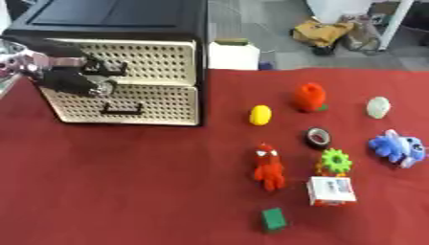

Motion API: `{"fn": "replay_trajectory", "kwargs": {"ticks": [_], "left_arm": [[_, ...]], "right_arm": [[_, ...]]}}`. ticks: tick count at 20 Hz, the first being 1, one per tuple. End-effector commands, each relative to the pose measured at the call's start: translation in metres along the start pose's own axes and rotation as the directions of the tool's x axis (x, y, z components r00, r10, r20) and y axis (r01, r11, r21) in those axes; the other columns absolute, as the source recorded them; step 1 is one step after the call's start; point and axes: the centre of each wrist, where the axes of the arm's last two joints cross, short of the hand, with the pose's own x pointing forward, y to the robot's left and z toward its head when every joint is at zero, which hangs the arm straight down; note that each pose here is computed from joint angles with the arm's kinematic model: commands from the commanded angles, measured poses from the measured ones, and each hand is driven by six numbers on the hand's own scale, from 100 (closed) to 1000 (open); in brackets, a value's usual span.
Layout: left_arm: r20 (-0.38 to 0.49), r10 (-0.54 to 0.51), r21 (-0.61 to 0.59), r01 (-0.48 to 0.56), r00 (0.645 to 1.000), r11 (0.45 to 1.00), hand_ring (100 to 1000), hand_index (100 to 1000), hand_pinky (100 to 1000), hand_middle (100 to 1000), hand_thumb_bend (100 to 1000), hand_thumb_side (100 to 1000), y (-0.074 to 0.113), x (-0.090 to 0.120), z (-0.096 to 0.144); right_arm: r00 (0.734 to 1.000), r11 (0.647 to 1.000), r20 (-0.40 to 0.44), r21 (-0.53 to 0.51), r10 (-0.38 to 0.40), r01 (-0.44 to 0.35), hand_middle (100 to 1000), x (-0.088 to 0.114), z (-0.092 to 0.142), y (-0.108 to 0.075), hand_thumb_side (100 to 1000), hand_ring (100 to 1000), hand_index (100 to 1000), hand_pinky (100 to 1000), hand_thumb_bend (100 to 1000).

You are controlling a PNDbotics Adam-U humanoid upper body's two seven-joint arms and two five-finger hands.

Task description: Pick up objects from table and place into drawer.

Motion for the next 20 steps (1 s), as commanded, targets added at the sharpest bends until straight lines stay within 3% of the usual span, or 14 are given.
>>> {"fn": "replay_trajectory", "kwargs": {"ticks": [1,10,20], "left_arm": [[-0.02,-0.012,0.009,0.012,1.0,1.0,100,903,100,100,151,1000,0.0058,-0.0044,0.0033],[-0.014,0.004,0.008,-0.004,1.0,1.0,100,807,100,100,142,1000,0.0056,-0.004,0.003],[-0.023,-0.001,-0.003,0.001,1.0,1.0,100,800,100,100,151,1000,-0.0009,-0.0069,0.0071]], "right_arm": [[1.0,1.0,0.025,-0.013,0.0,0.0,618,0.0038,-0.0054,-0.0028,866,706,806,708,100],[1.0,1.0,0.02,-0.015,0.0,0.0,616,0.0036,-0.0049,-0.0029,867,706,807,710,100],[1.0,1.0,0.018,-0.016,0.0,0.001,616,0.0032,-0.0047,-0.0036,868,707,807,711,100]]}}
